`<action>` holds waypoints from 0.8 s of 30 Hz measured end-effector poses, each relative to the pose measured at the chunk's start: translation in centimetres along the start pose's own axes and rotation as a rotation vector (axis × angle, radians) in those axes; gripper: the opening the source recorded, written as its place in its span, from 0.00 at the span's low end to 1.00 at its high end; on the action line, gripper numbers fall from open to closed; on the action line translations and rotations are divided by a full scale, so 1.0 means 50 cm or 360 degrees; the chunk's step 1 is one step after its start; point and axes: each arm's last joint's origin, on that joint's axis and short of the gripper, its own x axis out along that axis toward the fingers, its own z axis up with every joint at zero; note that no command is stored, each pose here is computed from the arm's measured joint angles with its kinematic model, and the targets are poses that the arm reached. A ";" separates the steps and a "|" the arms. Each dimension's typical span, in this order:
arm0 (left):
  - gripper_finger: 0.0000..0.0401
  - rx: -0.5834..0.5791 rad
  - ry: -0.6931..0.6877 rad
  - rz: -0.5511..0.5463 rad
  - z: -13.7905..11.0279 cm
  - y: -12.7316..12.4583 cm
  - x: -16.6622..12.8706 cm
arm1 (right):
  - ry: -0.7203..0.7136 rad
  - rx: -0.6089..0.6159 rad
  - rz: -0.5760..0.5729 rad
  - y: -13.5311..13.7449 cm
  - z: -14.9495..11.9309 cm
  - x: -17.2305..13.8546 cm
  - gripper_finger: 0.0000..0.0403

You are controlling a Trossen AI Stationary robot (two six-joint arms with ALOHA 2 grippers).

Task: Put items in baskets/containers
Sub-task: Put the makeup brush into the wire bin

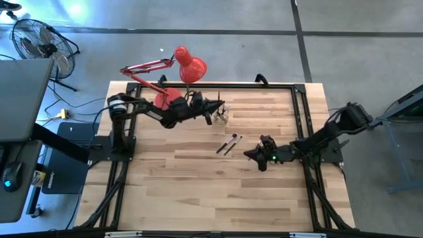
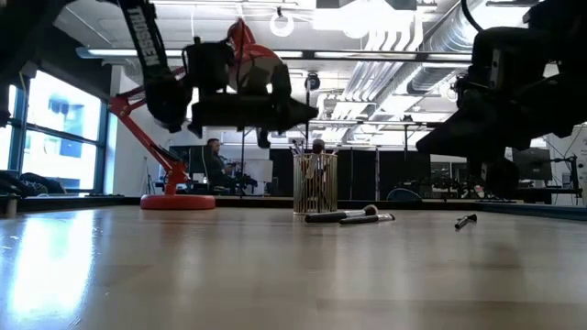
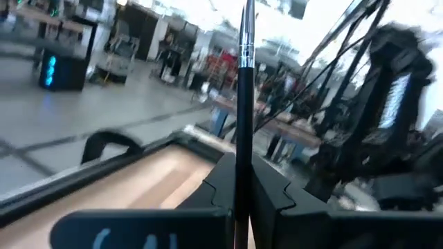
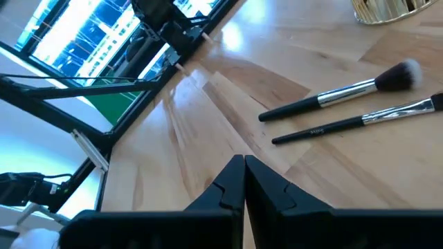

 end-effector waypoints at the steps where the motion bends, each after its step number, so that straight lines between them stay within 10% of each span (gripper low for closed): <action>1: 0.02 -0.0001 0.0028 -0.0004 -0.004 0.011 0.003 | 0.0003 0.0005 -0.0001 -0.002 0.002 0.001 0.01; 24: 0.10 0.0278 0.0263 -0.0136 -0.016 0.037 0.079 | -0.0017 0.0046 -0.0034 -0.016 0.020 0.011 0.00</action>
